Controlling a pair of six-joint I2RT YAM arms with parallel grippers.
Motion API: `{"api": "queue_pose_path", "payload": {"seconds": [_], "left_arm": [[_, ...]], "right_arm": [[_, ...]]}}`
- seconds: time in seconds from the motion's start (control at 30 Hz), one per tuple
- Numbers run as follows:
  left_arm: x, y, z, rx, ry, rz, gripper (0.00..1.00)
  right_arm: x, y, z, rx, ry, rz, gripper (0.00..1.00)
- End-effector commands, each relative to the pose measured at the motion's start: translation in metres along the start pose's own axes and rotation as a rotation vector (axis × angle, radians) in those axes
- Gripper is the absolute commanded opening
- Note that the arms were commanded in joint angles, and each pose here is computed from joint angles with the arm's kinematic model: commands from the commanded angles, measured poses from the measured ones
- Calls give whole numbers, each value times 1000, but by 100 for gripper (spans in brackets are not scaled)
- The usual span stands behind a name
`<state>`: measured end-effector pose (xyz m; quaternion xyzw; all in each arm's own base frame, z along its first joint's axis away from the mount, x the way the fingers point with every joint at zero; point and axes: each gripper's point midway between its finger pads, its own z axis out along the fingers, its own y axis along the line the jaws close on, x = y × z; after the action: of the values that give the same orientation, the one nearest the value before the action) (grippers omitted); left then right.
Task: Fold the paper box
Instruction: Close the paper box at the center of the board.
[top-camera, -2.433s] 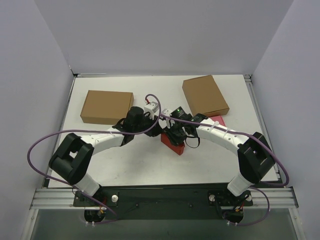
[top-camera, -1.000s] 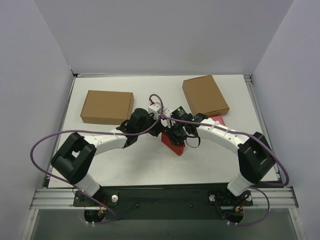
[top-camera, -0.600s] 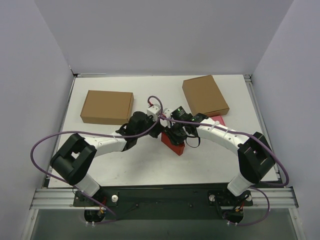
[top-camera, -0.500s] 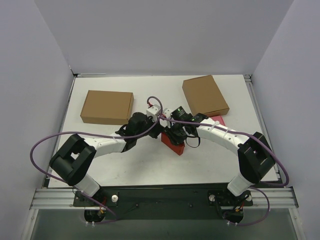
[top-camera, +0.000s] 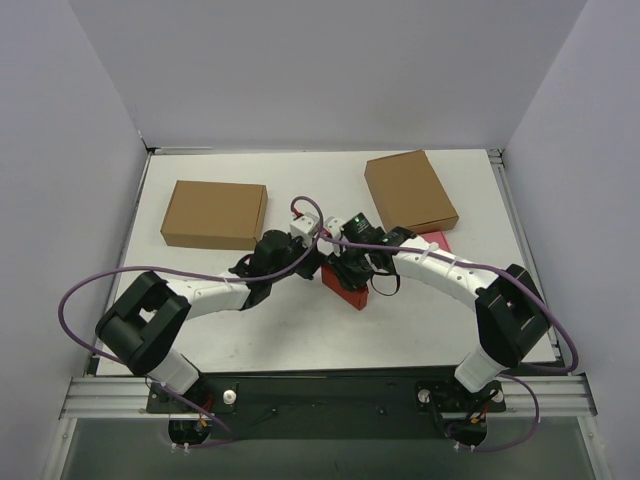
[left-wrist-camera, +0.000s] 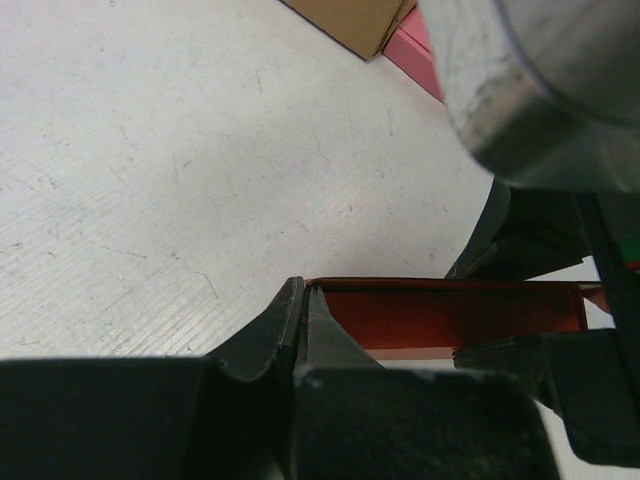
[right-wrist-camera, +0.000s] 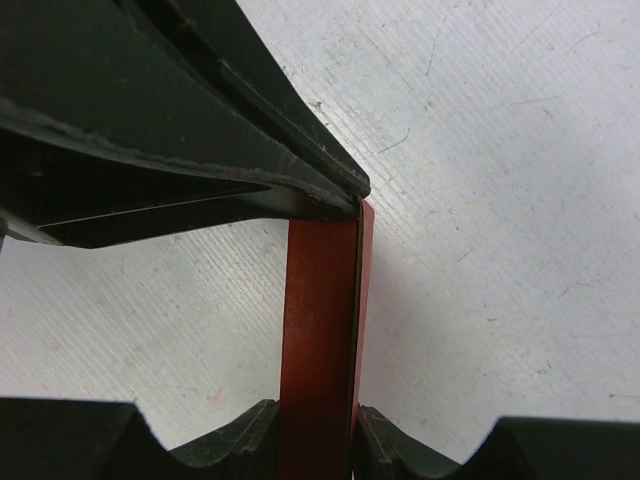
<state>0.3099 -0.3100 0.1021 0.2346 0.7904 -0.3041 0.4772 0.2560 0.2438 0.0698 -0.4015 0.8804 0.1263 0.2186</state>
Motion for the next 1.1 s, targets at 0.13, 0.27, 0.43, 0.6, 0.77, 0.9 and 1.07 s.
{"api": "queue_pose_path", "payload": {"seconds": [0.13,0.27,0.43,0.6,0.77,0.9,1.07], "left_arm": [[78,16,-15,-62,222,35,0],[83,14,-16,-56,228,27,0],[88,12,-17,-47,237,12,0],[97,12,-19,-52,253,-10,0],[95,10,-20,-55,253,-11,0],[93,12,-19,-81,262,-20,0],[81,18,-15,-134,251,-23,0]], "right_arm": [[1,-3,0,-22,1,61,33],[1,-3,1,-23,2,64,33],[2,-3,1,-21,4,68,33],[3,-4,2,-19,7,71,33],[6,-4,1,-11,6,74,39],[5,-8,-7,18,-33,88,61],[0,-13,-22,44,-91,137,75]]}}
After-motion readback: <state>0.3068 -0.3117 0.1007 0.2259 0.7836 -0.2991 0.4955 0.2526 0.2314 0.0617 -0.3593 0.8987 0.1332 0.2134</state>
